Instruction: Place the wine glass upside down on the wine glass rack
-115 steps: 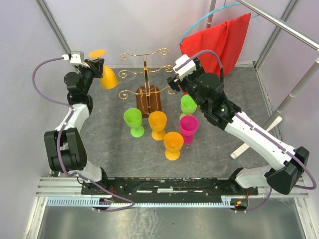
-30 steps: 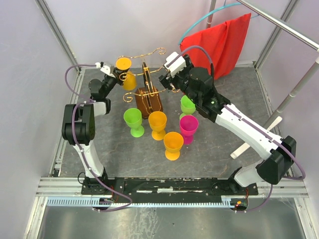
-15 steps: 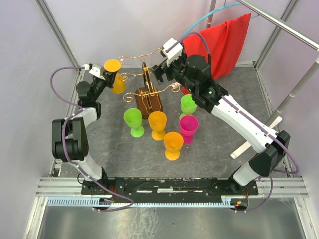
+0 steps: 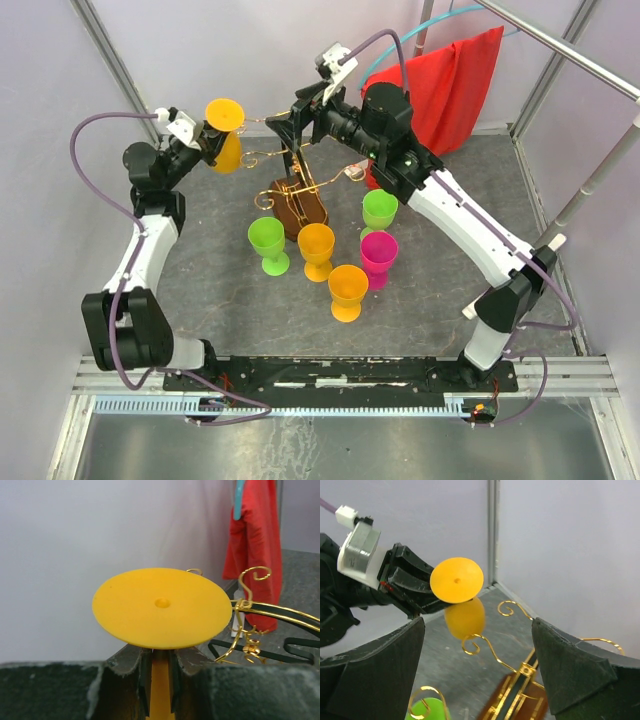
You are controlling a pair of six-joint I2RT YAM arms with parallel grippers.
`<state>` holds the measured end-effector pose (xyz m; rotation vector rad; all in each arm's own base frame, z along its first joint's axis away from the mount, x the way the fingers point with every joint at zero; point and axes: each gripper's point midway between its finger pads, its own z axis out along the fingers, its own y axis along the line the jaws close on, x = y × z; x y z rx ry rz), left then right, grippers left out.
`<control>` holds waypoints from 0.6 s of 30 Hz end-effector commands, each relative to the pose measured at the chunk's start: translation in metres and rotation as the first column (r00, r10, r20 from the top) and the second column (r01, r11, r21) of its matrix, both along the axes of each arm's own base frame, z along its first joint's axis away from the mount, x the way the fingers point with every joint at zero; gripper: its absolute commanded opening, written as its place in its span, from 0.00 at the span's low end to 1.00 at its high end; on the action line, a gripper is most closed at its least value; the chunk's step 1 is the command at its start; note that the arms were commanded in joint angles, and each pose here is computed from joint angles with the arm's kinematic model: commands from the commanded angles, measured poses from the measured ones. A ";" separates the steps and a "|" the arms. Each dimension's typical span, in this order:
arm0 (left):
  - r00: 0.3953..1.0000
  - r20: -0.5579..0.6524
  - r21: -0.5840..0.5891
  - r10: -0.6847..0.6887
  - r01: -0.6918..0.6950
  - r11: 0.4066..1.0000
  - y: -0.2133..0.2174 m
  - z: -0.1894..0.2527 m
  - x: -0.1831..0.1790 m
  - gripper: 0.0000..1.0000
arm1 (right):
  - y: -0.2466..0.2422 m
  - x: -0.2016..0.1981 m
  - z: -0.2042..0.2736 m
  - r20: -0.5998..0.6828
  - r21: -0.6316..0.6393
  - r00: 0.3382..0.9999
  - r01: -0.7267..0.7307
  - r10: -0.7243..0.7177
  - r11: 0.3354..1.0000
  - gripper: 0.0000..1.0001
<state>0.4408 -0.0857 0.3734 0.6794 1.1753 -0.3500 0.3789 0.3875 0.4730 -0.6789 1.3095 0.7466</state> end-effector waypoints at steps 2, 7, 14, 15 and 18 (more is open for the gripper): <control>0.988 0.100 0.031 -0.118 0.115 0.993 -0.022 0.028 -0.042 0.03 | 0.007 -0.010 0.045 -0.101 0.284 0.981 -0.131 0.166 0.950 0.93; 0.980 0.134 0.026 -0.147 0.144 0.989 -0.029 0.038 -0.063 0.03 | 0.012 -0.005 0.050 -0.237 0.446 0.923 -0.173 0.303 0.878 0.91; 0.988 0.138 0.125 -0.064 0.047 0.991 -0.019 0.032 -0.066 0.03 | 0.029 0.003 0.038 -0.338 0.520 0.845 -0.200 0.415 0.830 0.85; 0.991 0.124 0.141 -0.041 0.023 0.990 -0.016 0.027 -0.064 0.03 | 0.031 0.003 0.036 -0.347 0.526 0.835 -0.204 0.427 0.826 0.84; 0.994 0.110 0.189 0.007 -0.028 0.982 -0.008 0.017 -0.061 0.03 | 0.036 0.003 0.029 -0.373 0.533 0.810 -0.212 0.452 0.819 0.83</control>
